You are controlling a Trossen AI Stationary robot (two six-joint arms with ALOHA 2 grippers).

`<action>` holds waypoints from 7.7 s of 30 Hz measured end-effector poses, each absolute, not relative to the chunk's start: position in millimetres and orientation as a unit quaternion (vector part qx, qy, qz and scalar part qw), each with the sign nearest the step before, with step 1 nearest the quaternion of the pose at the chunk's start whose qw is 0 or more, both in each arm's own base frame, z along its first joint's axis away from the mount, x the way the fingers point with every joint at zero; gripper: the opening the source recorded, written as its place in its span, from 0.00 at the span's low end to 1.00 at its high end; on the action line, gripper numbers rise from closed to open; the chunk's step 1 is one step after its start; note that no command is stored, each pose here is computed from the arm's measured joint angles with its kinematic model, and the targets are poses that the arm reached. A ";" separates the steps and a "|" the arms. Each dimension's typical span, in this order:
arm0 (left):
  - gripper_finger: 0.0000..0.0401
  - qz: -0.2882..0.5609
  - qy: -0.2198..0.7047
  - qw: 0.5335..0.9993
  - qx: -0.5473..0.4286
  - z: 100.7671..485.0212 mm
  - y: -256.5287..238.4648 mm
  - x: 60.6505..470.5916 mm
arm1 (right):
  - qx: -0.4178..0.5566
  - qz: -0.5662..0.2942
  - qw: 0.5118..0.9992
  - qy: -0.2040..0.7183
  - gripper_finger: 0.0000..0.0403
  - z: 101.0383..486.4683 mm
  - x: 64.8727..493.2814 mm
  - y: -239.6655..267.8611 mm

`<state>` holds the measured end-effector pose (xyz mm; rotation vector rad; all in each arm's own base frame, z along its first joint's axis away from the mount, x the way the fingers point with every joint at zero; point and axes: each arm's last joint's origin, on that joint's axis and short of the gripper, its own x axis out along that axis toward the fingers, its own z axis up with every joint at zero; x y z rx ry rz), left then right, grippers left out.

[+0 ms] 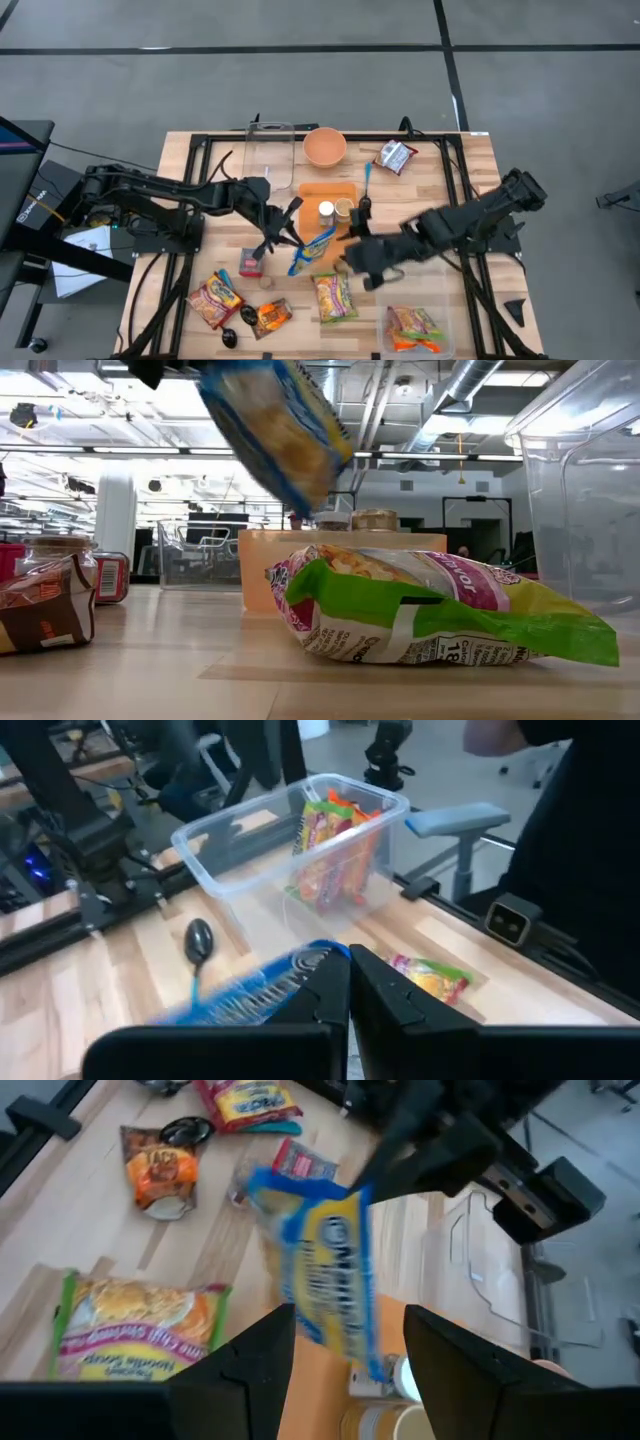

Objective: Pick & Place Food Item
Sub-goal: Put the blue noodle pack into the transparent container, then adjust the transparent container on the table

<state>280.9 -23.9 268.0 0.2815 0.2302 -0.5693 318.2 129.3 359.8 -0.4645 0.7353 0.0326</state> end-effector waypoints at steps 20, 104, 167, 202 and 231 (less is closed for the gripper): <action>0.00 -0.046 -0.084 0.995 -0.023 307.6 -22.2 296.0 | -0.291 -0.087 0.899 0.315 0.46 369.4 285.2 164.1; 0.43 -0.006 -0.140 0.990 -0.035 260.8 -20.9 385.6 | -0.208 -0.287 0.910 0.216 0.00 361.6 216.1 158.6; 0.42 -0.037 -0.102 0.994 0.017 278.2 -22.0 214.7 | -0.026 0.036 0.844 0.535 0.00 245.1 140.2 221.7; 0.42 -0.040 -0.104 0.993 0.029 278.7 -22.3 214.7 | -0.037 -0.007 0.863 0.503 0.01 242.2 210.6 181.1; 0.42 -0.056 -0.104 0.992 0.030 278.6 -23.1 214.6 | -0.042 0.072 0.875 0.476 0.00 246.6 227.3 181.8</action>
